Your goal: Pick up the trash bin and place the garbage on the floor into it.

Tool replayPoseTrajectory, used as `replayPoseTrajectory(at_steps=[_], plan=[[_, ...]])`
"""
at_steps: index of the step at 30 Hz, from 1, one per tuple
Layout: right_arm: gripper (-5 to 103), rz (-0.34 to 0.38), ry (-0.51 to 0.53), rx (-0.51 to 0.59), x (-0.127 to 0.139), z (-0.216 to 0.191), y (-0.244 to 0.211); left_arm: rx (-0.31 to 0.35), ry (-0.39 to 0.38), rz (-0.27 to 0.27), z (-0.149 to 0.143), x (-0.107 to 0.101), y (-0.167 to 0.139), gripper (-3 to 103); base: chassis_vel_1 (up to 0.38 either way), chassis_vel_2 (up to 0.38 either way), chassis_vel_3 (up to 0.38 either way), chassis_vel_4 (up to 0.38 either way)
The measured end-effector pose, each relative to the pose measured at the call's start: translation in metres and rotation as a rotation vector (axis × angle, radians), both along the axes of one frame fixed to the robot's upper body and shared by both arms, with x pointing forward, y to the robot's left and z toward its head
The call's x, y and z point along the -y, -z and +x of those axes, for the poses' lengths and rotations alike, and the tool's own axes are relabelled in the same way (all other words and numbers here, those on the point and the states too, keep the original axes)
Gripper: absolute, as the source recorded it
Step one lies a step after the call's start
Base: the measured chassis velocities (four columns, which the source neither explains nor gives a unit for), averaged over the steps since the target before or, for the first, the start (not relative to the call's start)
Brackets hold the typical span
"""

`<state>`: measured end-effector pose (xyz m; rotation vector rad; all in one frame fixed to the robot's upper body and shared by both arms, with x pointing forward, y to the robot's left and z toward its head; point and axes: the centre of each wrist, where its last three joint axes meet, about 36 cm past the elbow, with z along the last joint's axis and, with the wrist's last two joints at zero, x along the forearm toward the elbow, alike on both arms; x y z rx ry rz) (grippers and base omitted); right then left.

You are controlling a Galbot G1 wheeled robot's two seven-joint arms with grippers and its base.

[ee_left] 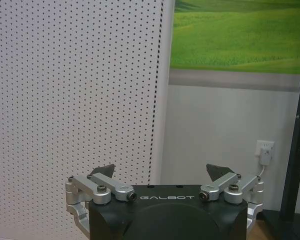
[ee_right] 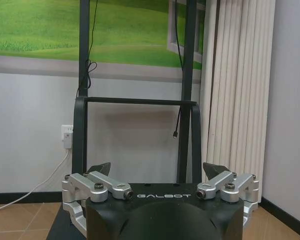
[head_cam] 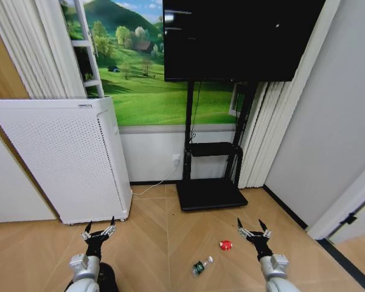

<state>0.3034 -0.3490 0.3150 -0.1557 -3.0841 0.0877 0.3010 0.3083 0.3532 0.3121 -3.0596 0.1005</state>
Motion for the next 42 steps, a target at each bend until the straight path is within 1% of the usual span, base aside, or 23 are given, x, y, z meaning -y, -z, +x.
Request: replayPoseTrajectory(at_steps=[16,42], plan=[[100,-0.005,0.001,0.005,0.0023,-0.0014,-0.0005,0.000,0.006,0.004,-0.0001,0.0011,-0.0008,100,0.000,0.000,0.000,0.000],[100,0.012,-0.011,0.013,0.0005,-0.0027,-0.0008,0.001,0.007,0.001,-0.0005,0.0029,-0.0008,100,0.000,0.000,0.000,0.000]])
